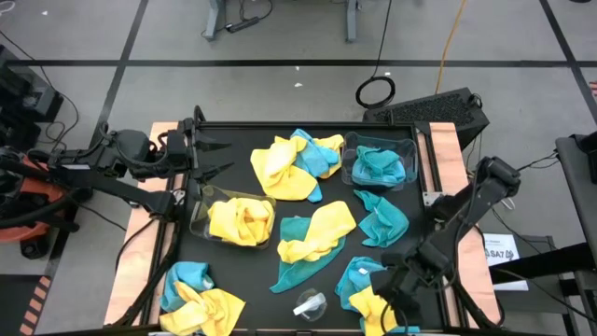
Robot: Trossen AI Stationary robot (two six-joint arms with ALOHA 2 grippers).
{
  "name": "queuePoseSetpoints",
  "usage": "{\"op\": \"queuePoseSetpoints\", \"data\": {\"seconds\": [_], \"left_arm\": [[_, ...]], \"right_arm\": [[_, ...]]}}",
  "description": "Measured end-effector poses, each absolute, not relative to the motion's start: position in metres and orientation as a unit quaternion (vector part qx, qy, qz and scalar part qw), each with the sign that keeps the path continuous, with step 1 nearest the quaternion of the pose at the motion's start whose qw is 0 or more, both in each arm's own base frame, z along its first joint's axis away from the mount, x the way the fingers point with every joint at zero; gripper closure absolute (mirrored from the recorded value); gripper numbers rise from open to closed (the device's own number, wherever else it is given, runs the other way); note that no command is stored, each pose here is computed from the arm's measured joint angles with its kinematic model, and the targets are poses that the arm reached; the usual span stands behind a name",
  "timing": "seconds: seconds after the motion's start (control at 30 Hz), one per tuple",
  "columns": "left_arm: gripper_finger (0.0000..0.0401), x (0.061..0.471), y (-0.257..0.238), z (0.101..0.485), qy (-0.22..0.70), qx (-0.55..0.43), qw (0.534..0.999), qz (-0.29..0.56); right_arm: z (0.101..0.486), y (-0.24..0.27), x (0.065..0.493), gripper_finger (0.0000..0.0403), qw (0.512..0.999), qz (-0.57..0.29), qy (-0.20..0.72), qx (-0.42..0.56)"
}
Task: Sort microfiber towel by color & place in baskets
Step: Put the yellow microfiber towel into the bottom transparent bin
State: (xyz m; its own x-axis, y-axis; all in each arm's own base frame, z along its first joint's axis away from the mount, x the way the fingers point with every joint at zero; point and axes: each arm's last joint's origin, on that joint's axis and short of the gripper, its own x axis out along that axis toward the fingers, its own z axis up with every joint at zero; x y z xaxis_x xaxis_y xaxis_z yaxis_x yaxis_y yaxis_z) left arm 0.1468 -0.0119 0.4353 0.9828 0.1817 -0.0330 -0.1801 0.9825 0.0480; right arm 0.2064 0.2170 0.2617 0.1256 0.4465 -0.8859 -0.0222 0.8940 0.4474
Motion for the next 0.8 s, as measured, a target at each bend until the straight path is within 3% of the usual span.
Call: {"op": "queuePoseSetpoints", "data": {"seconds": [0.6, 0.8], "left_arm": [[0.018, 0.147, -0.012, 0.435, 0.019, 0.023, 0.995, 0.091], [0.018, 0.147, -0.012, 0.435, 0.018, 0.023, 0.995, 0.091]], "right_arm": [[0.206, 0.243, 0.192, 0.0221, 0.718, 0.077, 0.682, 0.117], [0.203, 0.247, 0.196, 0.0274, 0.727, 0.078, 0.671, 0.12]]}}
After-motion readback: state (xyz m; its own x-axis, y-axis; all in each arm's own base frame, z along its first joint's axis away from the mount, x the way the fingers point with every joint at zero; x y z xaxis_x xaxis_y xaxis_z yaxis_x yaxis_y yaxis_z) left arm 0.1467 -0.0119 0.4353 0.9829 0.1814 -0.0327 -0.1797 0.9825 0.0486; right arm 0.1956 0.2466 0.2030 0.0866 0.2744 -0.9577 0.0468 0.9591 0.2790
